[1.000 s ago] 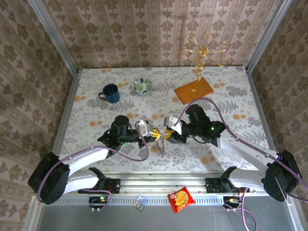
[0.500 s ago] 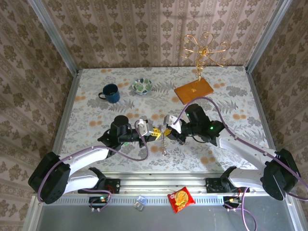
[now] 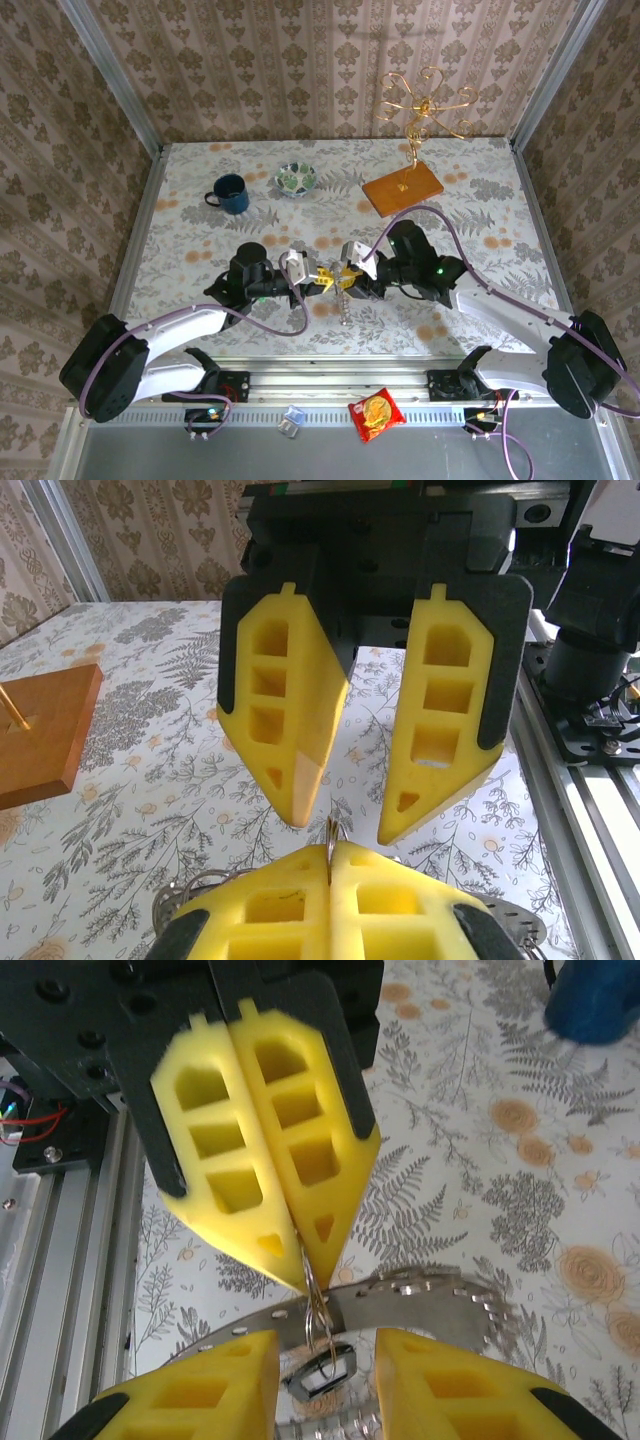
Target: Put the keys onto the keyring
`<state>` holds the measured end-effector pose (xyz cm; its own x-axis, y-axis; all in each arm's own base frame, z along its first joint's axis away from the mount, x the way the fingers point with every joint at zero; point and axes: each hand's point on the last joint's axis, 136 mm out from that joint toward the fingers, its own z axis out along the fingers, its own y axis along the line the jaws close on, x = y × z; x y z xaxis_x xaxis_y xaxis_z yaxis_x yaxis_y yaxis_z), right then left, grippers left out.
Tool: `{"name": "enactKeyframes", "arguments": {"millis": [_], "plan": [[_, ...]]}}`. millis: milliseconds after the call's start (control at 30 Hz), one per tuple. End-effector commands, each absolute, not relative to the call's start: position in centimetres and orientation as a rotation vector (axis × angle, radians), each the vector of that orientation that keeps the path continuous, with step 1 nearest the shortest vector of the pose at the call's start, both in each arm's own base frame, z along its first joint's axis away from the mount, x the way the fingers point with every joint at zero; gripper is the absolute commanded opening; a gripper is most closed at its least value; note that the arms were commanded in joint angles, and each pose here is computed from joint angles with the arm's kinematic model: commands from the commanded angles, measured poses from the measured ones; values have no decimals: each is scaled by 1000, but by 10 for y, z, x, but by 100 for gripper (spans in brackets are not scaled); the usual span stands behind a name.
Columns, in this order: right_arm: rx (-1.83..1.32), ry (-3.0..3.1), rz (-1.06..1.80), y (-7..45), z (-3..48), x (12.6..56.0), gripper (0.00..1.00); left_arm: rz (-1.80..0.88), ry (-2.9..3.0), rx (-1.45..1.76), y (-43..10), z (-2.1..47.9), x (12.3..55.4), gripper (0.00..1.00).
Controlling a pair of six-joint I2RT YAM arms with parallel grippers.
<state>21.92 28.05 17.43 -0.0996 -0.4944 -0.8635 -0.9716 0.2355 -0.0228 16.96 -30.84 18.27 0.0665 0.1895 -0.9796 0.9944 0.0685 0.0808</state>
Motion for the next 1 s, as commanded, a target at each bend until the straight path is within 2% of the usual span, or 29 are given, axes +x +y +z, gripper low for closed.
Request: {"name": "enactKeyframes", "arguments": {"millis": [0, 200, 433, 533, 567, 633, 700, 833, 967], "plan": [[-1348, 1671, 805, 284, 182, 219, 31, -1048, 1256, 1301, -312, 196, 165, 0], [-1343, 1658, 817, 288, 183, 222, 24, -1072, 1244, 1273, -313, 199, 165, 0], [-1344, 1650, 827, 291, 183, 224, 0, -1082, 1238, 1253, -313, 201, 166, 0], [-1356, 1655, 810, 290, 183, 224, 0, -1065, 1262, 1245, -312, 198, 168, 0], [-1369, 1658, 800, 289, 183, 224, 0, -1057, 1273, 1248, -312, 196, 169, 3], [-1401, 1671, 776, 287, 182, 224, 0, -1037, 1294, 1255, -311, 193, 171, 20], [-1435, 1685, 756, 285, 181, 223, 0, -1015, 1304, 1270, -310, 191, 171, 29], [-1508, 1707, 713, 282, 179, 222, 0, -974, 1336, 1325, -308, 185, 171, 37], [-1560, 1707, 679, 282, 183, 221, 0, -941, 1355, 1374, -307, 182, 171, 40]]}}
